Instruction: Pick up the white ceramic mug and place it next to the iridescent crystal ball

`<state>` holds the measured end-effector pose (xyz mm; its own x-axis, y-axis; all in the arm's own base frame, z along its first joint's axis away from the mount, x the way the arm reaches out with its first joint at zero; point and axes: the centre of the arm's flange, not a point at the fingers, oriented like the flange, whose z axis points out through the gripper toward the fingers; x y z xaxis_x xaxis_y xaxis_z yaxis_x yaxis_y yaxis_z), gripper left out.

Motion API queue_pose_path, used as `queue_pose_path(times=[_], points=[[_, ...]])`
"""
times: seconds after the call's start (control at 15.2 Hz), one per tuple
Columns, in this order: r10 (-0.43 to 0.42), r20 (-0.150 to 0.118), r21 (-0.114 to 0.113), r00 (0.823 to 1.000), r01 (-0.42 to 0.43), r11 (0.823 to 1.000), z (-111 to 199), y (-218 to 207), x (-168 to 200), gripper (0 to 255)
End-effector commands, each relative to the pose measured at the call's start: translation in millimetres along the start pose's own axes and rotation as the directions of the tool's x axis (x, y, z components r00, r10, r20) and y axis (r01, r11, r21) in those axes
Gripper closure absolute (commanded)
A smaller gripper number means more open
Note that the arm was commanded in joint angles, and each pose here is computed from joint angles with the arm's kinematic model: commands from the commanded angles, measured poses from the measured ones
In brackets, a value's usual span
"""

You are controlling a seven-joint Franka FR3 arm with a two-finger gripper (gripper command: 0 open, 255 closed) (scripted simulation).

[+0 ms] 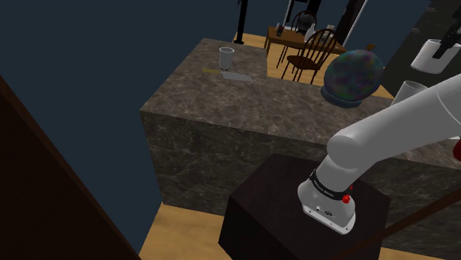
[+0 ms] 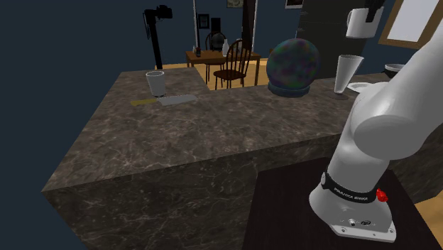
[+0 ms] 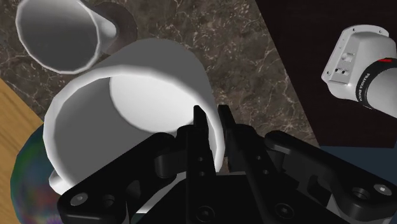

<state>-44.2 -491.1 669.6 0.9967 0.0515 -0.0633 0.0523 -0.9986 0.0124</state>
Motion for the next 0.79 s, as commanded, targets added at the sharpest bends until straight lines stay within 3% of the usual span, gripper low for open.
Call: queue_pose_path(times=[0.0,0.73], points=[[0.000,0.000,-0.001,1.000,0.000,1.000,10,0,0,255],[0.000,0.000,-0.001,1.000,0.000,1.000,68,-1,4,255]])
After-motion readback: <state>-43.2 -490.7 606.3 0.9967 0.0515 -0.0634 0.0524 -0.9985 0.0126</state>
